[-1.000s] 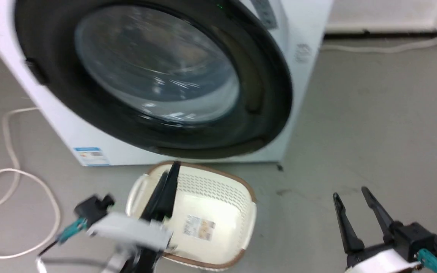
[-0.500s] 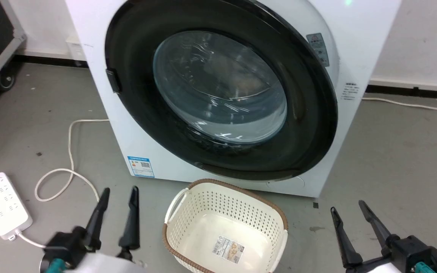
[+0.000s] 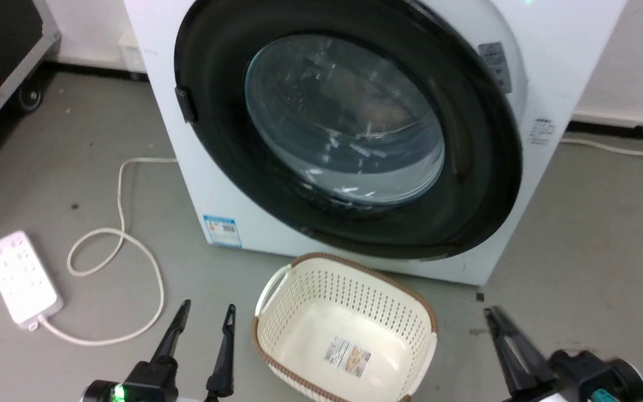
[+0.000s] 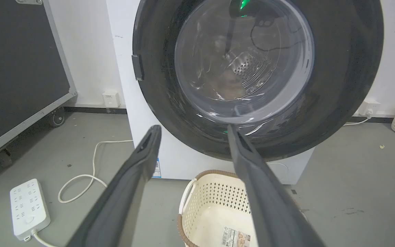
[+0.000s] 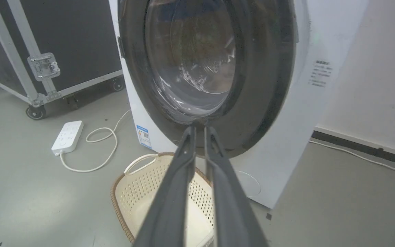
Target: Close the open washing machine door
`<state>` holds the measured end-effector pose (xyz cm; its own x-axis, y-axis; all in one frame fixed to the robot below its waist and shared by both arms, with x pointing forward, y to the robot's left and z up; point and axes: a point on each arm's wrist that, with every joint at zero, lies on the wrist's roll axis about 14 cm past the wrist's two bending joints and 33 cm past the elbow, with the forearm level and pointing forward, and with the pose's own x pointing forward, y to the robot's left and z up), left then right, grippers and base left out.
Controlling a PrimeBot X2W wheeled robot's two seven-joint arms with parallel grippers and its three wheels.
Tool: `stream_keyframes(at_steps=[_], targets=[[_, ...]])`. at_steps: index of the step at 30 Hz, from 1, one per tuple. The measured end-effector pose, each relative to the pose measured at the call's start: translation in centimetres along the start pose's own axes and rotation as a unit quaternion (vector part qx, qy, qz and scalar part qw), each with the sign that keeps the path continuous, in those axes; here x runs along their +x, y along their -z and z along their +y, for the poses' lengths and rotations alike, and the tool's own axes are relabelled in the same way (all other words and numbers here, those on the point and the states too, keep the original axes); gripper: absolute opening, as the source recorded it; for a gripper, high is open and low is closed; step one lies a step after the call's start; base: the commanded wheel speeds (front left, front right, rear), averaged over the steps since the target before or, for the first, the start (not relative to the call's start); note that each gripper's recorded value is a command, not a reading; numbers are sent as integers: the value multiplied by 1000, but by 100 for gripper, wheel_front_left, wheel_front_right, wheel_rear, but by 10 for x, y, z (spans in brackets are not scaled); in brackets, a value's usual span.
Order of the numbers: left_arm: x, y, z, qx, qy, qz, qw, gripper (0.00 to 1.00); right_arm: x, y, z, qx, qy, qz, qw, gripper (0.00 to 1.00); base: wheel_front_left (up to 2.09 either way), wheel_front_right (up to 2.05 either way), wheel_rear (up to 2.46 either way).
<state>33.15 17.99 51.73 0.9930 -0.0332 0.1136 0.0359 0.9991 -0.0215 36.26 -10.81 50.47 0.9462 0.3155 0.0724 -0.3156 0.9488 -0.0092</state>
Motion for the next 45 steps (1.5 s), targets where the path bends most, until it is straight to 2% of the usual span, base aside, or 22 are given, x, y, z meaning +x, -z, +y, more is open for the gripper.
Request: stream_keyframes(at_steps=[3,8,15,22,27,33,37,45], targets=[[2,8,-1,-2,-2,13,1000,100,12,2,9,-15,-40,3,999,0,0,0,0],[14,18,-5,0,2,27,1000,100,56,-16,15,-31,-98,-19,994,0,0,0,0],[34,29,-4,-2,-2,41,999,100,118,-26,-1,-49,-142,-18,988,0,0,0,0],[46,41,6,-3,-24,56,998,100,173,-10,-40,-33,-121,19,992,0,0,0,0],[52,48,12,-2,-37,64,997,100,202,0,-53,-20,-115,34,993,0,0,0,0],[59,54,12,-3,-43,70,997,100,233,6,-81,-7,-81,48,996,0,0,0,0],[61,57,12,-3,-45,73,996,100,246,7,-97,1,-53,54,997,0,0,0,0],[64,53,11,-6,-45,67,997,100,248,11,-98,17,-37,53,998,0,0,0,0]])
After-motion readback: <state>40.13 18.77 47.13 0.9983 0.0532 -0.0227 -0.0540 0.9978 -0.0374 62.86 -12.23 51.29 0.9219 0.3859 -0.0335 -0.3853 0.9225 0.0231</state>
